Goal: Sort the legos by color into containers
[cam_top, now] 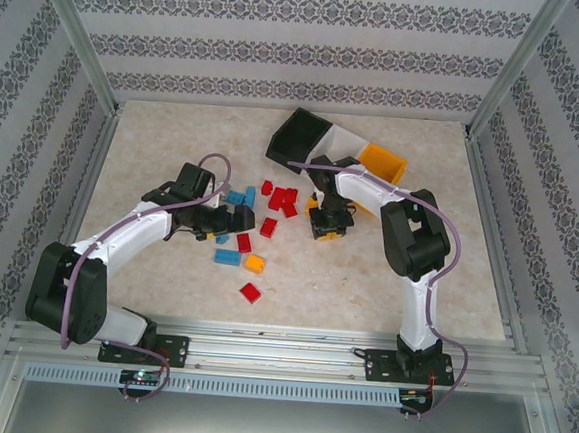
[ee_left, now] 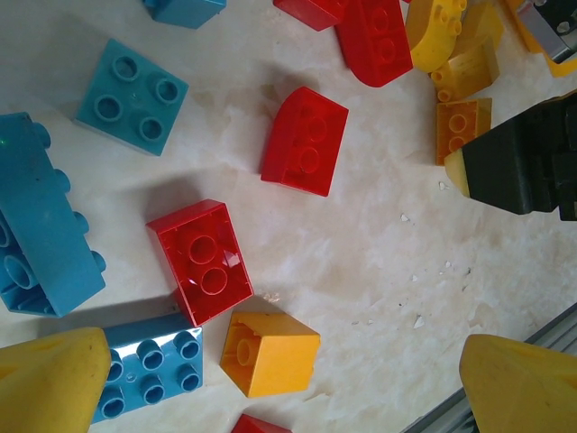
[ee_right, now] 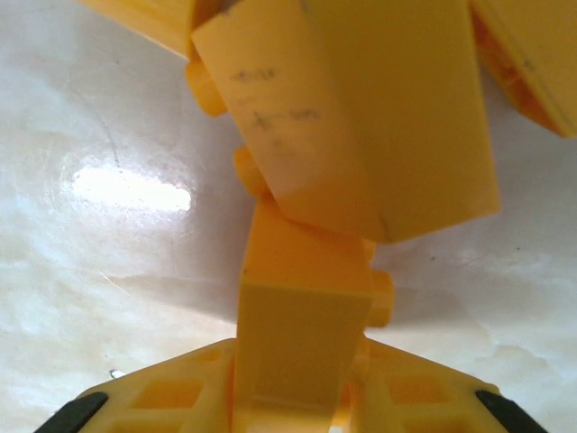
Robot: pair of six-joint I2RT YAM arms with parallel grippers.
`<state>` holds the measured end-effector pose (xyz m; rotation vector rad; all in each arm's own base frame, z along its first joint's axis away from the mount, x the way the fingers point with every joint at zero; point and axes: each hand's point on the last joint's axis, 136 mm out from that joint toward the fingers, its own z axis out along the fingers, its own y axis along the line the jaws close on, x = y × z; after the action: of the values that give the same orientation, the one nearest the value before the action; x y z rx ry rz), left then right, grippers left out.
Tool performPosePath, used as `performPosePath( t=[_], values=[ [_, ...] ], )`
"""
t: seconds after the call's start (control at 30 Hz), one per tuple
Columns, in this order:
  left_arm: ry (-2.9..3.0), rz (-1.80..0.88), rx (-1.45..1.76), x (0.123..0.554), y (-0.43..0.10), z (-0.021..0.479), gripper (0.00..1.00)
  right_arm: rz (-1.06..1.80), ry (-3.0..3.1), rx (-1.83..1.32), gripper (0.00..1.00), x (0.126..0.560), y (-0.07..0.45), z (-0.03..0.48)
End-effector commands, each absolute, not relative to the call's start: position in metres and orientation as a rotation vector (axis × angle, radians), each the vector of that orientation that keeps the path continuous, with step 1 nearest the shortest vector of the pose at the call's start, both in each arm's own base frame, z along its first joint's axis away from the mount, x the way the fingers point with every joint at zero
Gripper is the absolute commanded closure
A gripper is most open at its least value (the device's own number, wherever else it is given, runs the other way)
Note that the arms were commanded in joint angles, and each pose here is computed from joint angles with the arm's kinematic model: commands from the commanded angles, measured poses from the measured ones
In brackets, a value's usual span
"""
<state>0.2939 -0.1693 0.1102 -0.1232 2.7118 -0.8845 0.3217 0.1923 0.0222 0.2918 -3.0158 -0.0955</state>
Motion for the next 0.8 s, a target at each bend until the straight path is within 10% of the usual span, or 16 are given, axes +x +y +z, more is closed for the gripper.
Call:
performPosePath(
  t=[0.0,0.77],
  values=[
    [2.728,-0.865,-0.099,0.291,-0.17,0.107,0.0,-0.063,-3.021,0.268,0.72,0.327,0.187,0.022],
    [2.785,-0.726,-0.047,0.298,-0.164,0.104,0.0,-0.429,-3.2,-0.194,0.8,0.358,0.144,0.129]
  ],
)
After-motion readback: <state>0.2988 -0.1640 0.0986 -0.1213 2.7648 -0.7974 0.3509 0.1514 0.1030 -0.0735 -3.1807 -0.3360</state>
